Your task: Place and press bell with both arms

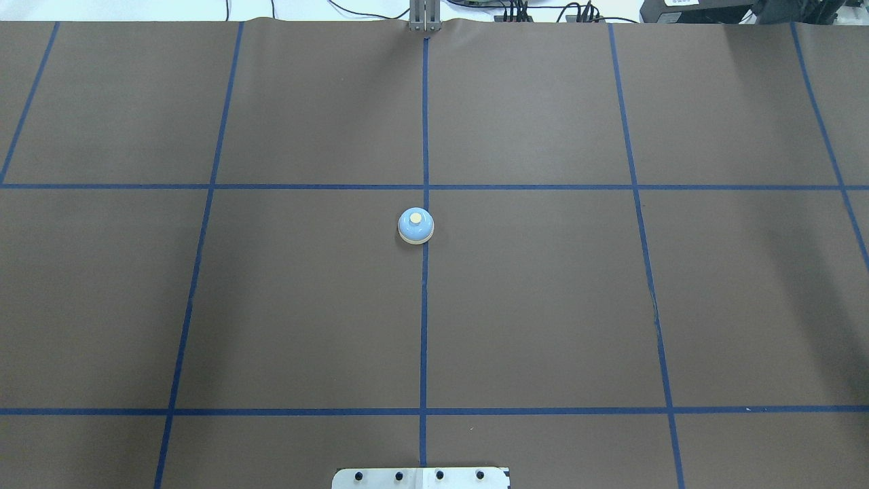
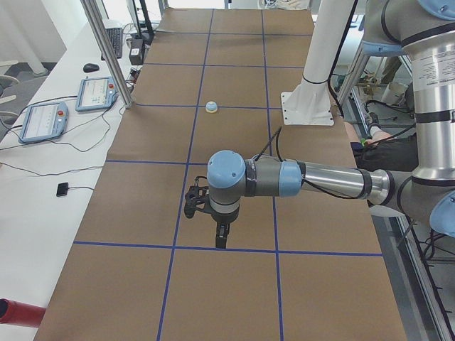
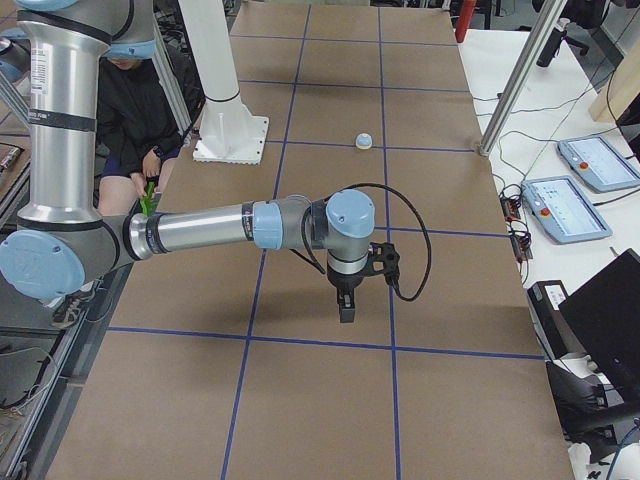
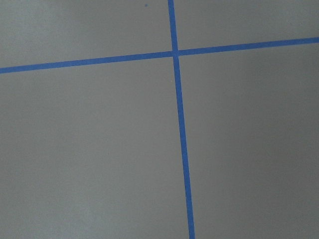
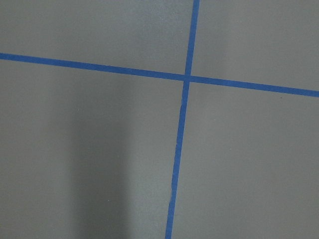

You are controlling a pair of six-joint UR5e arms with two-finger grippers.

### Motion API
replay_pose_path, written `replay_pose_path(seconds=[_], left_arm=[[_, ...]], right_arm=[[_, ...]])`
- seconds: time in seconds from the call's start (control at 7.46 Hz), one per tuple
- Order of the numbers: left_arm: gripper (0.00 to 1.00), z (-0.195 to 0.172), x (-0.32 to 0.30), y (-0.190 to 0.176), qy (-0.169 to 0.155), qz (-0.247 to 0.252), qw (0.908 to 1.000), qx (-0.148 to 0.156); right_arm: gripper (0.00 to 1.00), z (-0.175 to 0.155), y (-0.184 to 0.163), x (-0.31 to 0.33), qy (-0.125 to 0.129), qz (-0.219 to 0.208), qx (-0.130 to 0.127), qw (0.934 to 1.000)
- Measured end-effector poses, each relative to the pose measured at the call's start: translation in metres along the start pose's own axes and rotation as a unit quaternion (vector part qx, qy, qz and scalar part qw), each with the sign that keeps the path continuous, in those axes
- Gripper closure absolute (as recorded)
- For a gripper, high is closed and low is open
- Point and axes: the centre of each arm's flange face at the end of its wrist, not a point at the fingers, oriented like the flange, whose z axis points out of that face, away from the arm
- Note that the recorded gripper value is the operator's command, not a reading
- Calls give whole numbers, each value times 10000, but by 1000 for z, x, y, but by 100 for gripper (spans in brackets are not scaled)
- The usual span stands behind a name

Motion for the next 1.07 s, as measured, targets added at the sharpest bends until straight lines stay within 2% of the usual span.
replay_pose_path(seconds=[1.07], left_arm=[[0, 2, -2, 0, 5, -20, 10000, -23]], right_arm=[[0, 0, 0, 0, -8, 5, -5, 10000]])
